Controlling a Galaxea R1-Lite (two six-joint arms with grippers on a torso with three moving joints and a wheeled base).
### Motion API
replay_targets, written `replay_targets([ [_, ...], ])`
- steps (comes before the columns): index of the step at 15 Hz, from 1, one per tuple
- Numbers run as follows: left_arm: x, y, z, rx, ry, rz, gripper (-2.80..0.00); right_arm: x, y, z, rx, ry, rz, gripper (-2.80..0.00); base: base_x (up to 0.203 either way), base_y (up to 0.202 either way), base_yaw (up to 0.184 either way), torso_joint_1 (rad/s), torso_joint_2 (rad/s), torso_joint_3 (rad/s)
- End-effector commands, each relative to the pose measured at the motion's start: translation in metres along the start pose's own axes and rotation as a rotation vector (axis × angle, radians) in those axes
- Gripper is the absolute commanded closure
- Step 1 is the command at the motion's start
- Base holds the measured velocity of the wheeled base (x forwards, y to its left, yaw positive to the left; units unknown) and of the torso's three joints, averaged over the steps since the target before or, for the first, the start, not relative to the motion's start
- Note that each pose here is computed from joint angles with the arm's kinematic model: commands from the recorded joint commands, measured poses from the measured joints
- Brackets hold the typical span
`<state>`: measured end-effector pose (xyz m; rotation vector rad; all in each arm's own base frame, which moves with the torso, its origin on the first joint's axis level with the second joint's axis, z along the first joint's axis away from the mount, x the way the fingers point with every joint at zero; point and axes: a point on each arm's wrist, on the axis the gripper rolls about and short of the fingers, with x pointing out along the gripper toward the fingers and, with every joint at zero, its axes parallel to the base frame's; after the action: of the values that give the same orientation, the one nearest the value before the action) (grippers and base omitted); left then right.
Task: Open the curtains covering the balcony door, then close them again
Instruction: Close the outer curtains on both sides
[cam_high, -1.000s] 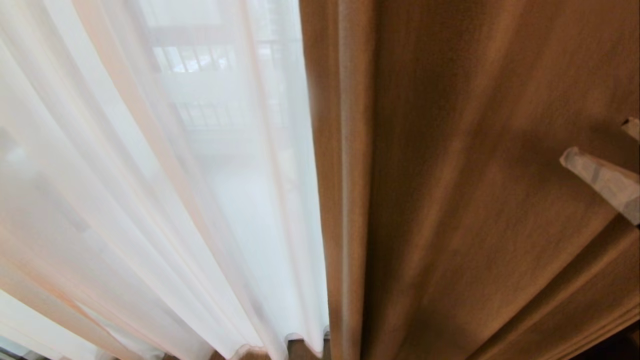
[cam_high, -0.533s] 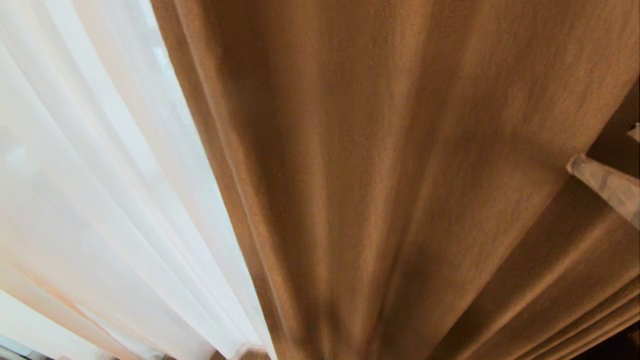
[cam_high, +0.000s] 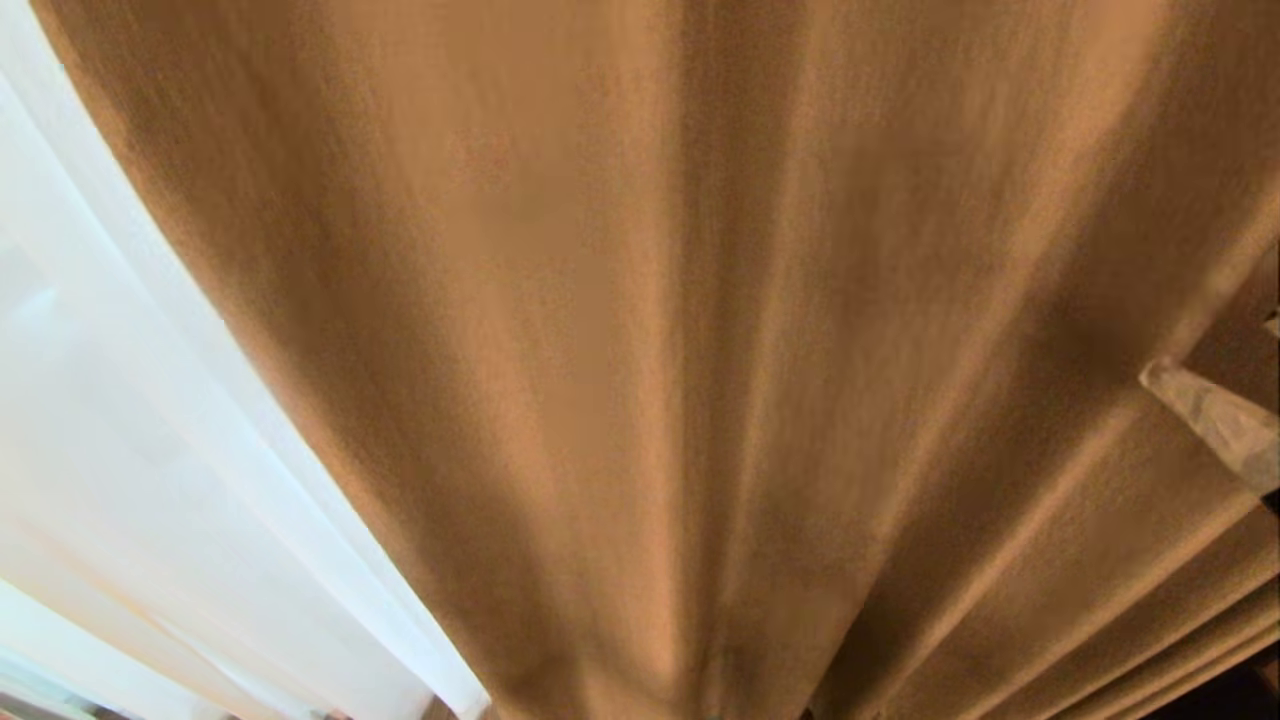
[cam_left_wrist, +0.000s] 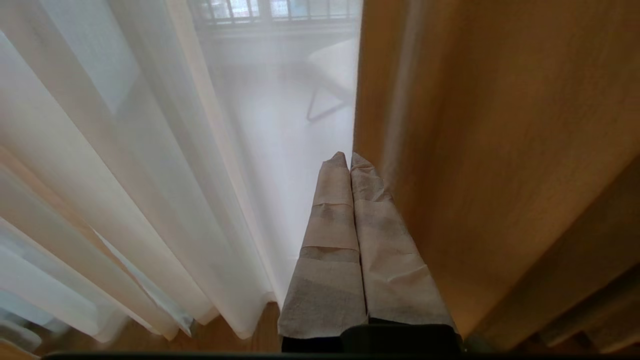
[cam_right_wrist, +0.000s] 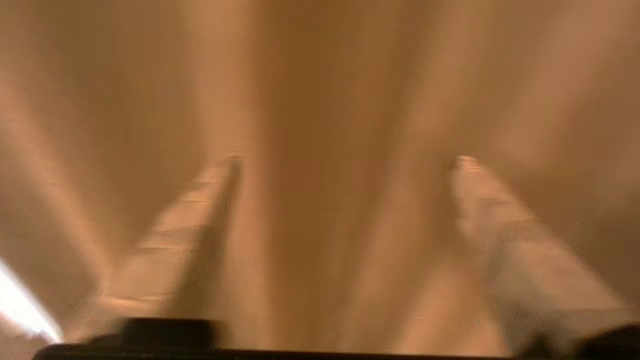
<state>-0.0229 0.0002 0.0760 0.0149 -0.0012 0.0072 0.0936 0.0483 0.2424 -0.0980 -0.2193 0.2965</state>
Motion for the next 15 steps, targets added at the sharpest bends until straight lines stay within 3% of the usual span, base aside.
replay_targets([
  [1,0.000,0.000,0.000,0.000,0.000,0.000,0.00,-0.002,-0.005,-0.007,-0.010,0.003,-0.055,0.00,0.000,0.000,0.000,0.000,0.00,0.000],
  [9,0.000,0.000,0.000,0.000,0.000,0.000,0.00,-0.011,-0.026,-0.039,-0.065,0.126,-0.268,0.00,0.000,0.000,0.000,0.000,0.00,0.000],
  [15,0.000,0.000,0.000,0.000,0.000,0.000,0.00,-0.063,-0.025,-0.090,-0.081,0.202,-0.299,0.00,0.000,0.000,0.000,0.000,0.00,0.000],
])
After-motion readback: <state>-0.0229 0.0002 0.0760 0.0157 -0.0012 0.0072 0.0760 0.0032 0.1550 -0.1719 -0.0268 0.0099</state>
